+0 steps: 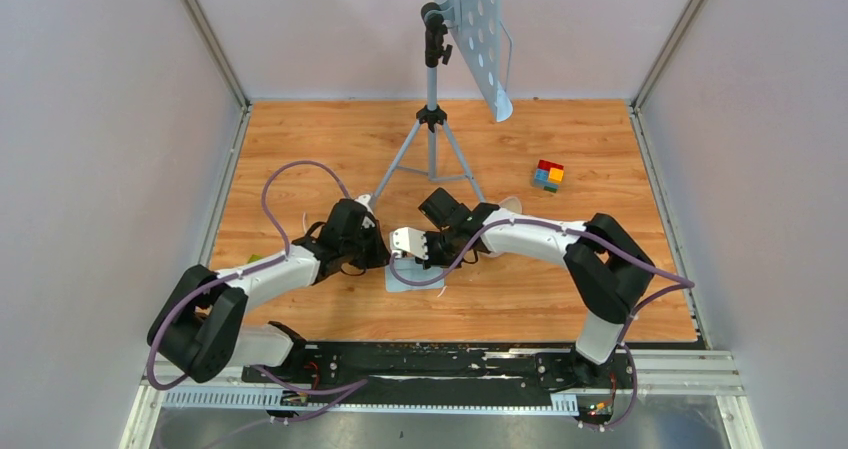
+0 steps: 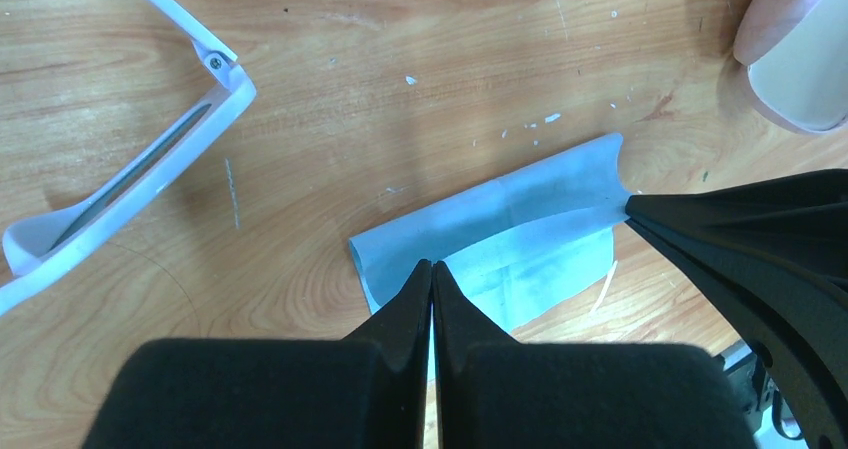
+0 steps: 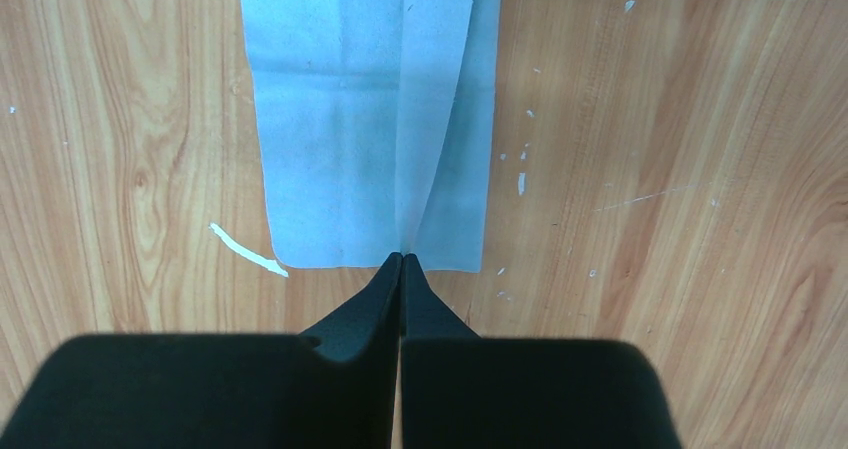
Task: Organize the sunglasses
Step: Fold the glasses cleaning cloth at the center of the board.
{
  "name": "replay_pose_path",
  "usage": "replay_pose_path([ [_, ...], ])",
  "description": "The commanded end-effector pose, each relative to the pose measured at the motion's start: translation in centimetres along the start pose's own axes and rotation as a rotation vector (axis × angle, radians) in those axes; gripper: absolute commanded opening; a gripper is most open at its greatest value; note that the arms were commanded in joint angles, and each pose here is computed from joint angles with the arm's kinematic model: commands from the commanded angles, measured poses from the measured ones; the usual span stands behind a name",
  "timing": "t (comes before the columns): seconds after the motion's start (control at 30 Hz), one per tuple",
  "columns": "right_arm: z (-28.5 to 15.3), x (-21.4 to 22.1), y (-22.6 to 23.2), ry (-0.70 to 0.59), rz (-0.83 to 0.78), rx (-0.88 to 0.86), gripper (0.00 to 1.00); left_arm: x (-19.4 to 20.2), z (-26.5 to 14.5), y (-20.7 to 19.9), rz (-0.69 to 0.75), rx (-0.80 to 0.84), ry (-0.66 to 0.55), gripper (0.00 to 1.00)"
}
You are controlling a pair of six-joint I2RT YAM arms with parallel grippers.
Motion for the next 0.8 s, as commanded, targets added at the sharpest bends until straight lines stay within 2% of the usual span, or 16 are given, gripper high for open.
replay_pose_path([
  [0.0, -0.6, -0.5, 1.3, -0.004, -0.003, -0.018, 0.00, 0.6, -0.5, 0.0, 0.002, 0.007, 0.002, 0.00],
  [0.77, 0.0, -0.4, 2.8, 0.000, -0.015, -0.057, 0.00, 1.9, -0.6, 0.4, 0.015, 0.011, 0.047, 0.00],
])
Point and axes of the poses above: each gripper's point midway between its finger pads, its own z axis out along the fingers, its own y axis along the line the jaws close on, x = y × z, the point moved 4 cm from there along -z, back along the fingers, and after that the axes turned 11 degrees about -z, right-handed, at the moved point
